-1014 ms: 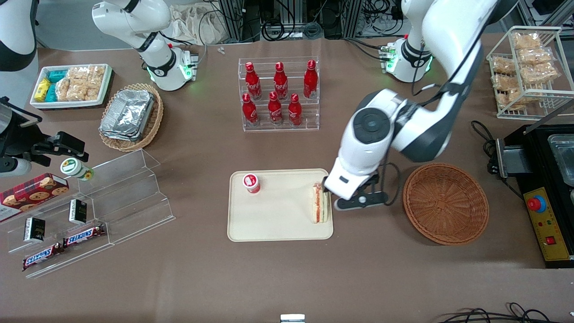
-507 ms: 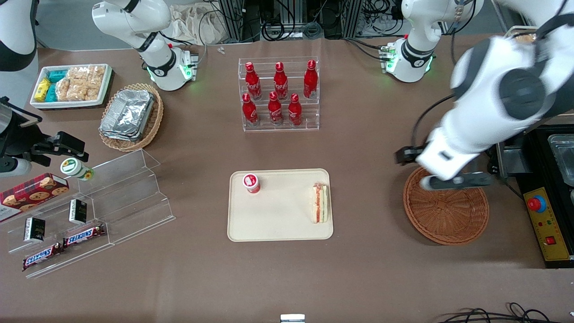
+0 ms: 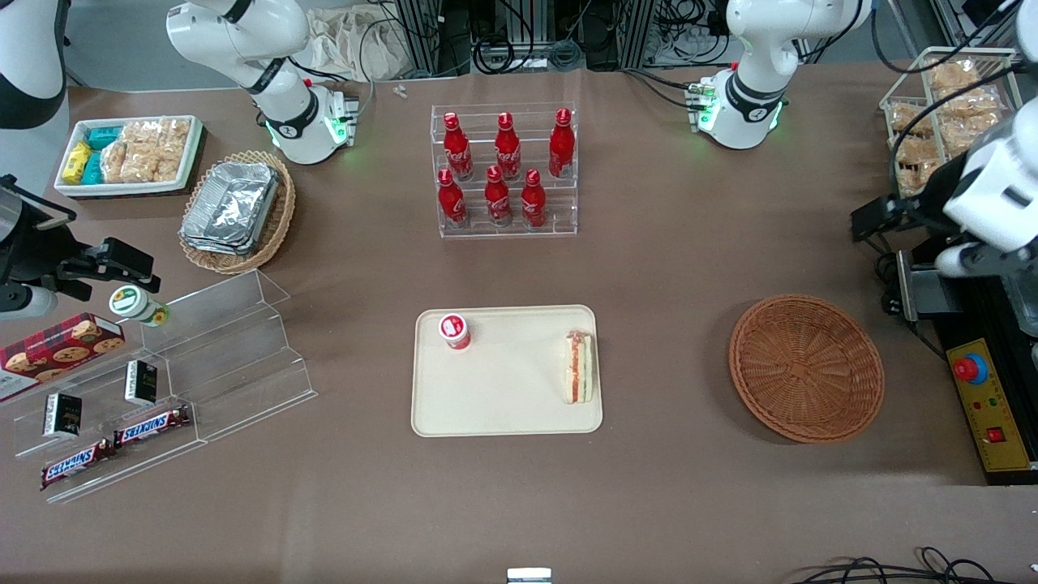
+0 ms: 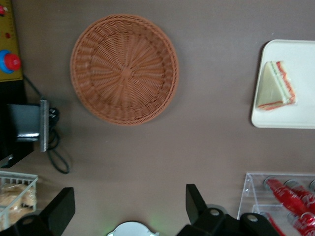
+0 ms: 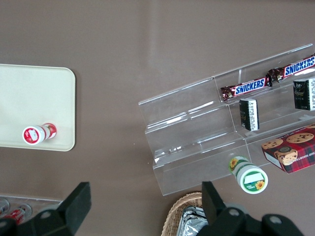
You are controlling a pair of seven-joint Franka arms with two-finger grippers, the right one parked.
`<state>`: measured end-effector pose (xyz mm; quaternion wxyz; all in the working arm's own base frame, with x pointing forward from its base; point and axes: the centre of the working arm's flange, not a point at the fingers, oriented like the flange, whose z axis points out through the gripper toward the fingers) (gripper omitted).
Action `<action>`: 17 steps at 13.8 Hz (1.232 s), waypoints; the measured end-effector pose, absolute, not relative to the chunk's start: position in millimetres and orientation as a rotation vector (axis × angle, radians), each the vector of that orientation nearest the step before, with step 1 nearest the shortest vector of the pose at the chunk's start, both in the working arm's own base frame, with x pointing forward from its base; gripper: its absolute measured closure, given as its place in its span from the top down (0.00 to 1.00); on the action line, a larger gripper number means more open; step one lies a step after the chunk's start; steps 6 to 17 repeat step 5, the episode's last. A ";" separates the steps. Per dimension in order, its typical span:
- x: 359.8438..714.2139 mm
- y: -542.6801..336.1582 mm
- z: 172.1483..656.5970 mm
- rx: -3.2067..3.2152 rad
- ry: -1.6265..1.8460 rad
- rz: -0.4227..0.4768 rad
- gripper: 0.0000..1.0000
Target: Place sandwich from basket to tray
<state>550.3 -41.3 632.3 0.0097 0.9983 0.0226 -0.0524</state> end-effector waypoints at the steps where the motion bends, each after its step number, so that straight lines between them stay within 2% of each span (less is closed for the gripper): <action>1: 543.3 -38.8 634.5 3.119 0.068 -0.163 1.00; 17: 539.3 -47.2 632.4 3.123 0.042 -0.170 1.00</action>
